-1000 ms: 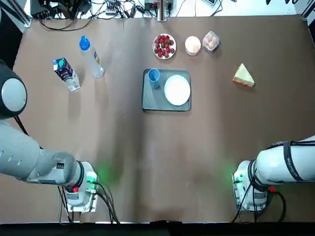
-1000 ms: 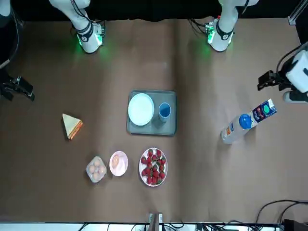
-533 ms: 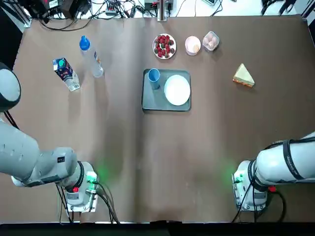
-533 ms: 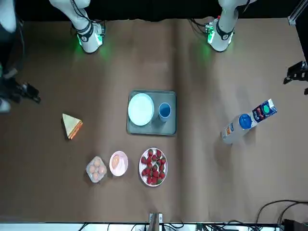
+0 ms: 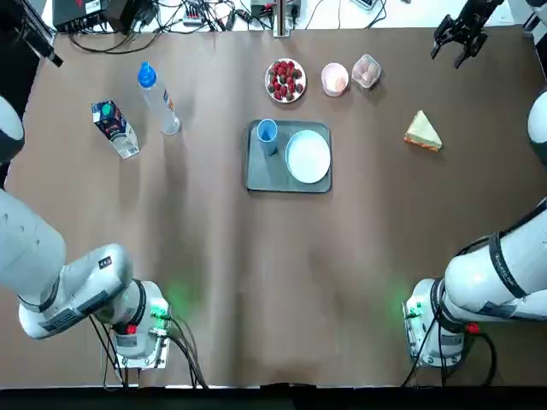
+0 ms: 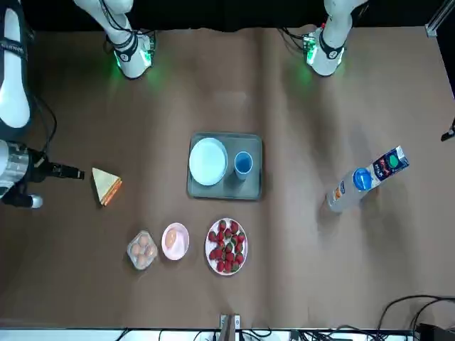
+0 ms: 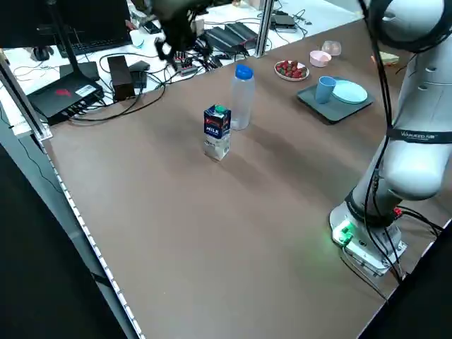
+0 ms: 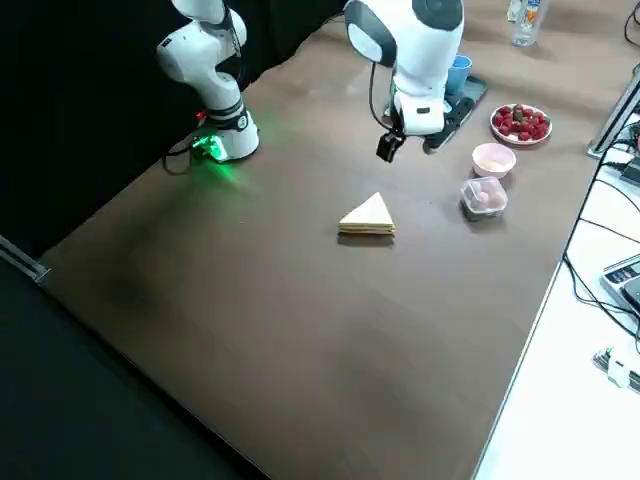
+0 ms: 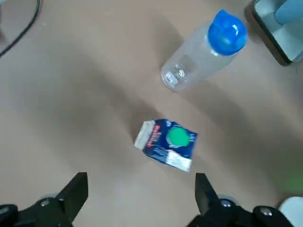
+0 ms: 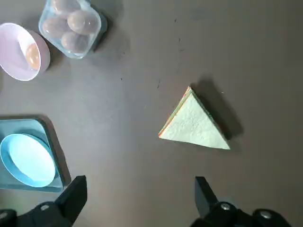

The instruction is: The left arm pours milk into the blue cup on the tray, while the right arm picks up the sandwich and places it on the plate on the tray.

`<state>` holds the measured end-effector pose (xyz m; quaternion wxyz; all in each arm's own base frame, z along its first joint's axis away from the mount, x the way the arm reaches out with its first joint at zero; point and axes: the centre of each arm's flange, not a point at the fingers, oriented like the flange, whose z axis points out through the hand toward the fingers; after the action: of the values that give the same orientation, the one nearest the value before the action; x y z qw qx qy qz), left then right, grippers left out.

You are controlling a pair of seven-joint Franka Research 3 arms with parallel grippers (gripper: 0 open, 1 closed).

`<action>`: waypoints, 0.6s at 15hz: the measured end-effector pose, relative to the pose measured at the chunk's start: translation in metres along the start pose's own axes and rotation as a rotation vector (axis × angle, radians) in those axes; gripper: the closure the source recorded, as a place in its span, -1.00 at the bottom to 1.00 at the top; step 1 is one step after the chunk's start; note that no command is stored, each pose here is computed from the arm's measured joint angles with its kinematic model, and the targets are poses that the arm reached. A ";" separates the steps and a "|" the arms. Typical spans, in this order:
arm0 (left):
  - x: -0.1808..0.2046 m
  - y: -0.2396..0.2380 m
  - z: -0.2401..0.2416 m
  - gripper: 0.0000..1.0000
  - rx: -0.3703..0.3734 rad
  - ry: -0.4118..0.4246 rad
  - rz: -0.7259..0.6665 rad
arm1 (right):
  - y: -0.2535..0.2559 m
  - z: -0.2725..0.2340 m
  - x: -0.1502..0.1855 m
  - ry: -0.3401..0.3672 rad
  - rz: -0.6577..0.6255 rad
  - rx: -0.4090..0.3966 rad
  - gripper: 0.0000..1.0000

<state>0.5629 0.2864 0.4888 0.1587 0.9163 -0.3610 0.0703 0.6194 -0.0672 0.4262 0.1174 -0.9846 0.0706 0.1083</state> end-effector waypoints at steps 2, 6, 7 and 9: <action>-0.035 -0.030 0.021 -0.99 -0.027 0.089 0.027 | 0.003 0.026 0.009 -0.044 0.007 0.000 -1.00; -0.103 -0.076 0.064 -0.99 -0.072 0.314 0.038 | 0.026 0.078 0.025 -0.133 0.005 0.007 -0.96; -0.109 -0.081 0.070 -0.99 -0.063 0.348 0.104 | 0.035 0.091 0.027 -0.155 -0.021 0.013 -0.95; -0.110 -0.089 0.080 -0.99 -0.048 0.451 0.179 | 0.055 0.118 0.031 -0.200 -0.066 0.029 -0.95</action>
<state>0.5449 0.3908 0.3656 0.2503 0.8376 -0.3980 0.2783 0.6170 -0.0942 0.2952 0.1417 -0.9689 0.0275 0.2010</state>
